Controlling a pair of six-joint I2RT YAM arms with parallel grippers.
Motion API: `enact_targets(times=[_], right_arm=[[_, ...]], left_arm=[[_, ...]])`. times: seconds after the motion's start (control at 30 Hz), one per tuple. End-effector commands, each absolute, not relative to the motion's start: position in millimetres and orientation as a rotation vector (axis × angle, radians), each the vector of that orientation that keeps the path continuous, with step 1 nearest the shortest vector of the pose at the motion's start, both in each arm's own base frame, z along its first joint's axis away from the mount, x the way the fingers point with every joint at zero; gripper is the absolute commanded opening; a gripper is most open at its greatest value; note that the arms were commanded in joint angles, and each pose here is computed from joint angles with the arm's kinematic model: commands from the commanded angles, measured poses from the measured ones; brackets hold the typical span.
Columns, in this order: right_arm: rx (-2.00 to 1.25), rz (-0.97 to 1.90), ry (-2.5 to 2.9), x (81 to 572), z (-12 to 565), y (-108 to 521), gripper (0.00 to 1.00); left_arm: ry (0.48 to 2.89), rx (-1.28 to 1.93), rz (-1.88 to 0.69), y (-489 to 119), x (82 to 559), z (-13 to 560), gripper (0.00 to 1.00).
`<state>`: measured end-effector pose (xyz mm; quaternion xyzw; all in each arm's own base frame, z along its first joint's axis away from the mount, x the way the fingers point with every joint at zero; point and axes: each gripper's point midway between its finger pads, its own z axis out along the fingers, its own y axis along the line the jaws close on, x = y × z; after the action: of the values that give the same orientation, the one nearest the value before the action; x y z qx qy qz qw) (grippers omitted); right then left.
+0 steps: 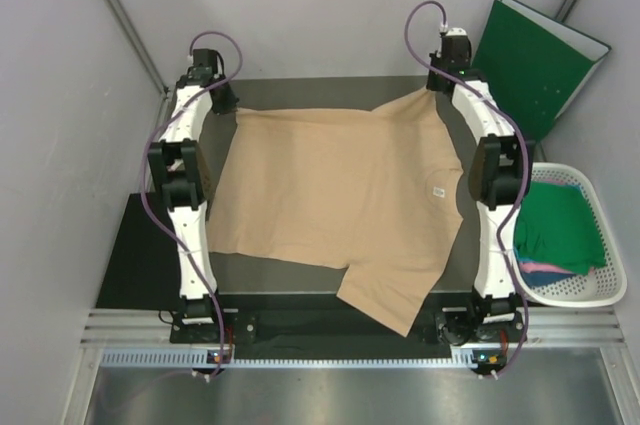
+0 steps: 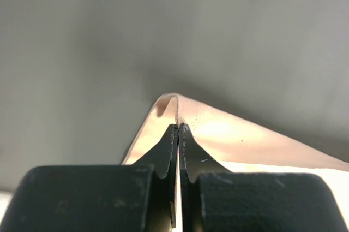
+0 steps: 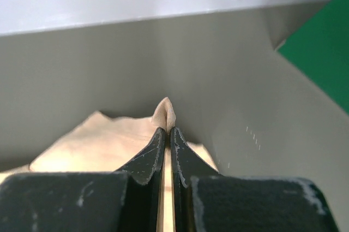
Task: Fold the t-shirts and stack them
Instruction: Fold the flattened tshirt in 1/3 of the way
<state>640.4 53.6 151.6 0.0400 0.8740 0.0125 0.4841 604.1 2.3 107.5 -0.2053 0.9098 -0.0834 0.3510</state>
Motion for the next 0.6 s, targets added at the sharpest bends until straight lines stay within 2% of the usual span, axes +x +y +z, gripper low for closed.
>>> enact_targets(times=[0.0, 0.17, 0.27, 0.57], right_arm=[[0.093, 0.068, 1.966, 610.8, 260.6, 70.8, 0.00], [0.105, 0.066, 1.958, 571.1, 293.7, 71.5, 0.00], [0.098, 0.064, 1.990, 544.6, 293.7, 74.4, 0.00], [0.122, 0.090, 2.235, 453.2, 217.7, 82.1, 0.00]], left_arm=[[2.255, -0.543, -0.200, 24.0, 591.8, 172.3, 0.00], [2.264, -0.579, -0.213, 31.7, 575.0, 188.4, 0.00], [2.290, -0.583, -0.217, 32.3, 563.5, 189.6, 0.00], [2.441, -0.621, -0.232, 21.6, 513.8, 153.3, 0.00]])
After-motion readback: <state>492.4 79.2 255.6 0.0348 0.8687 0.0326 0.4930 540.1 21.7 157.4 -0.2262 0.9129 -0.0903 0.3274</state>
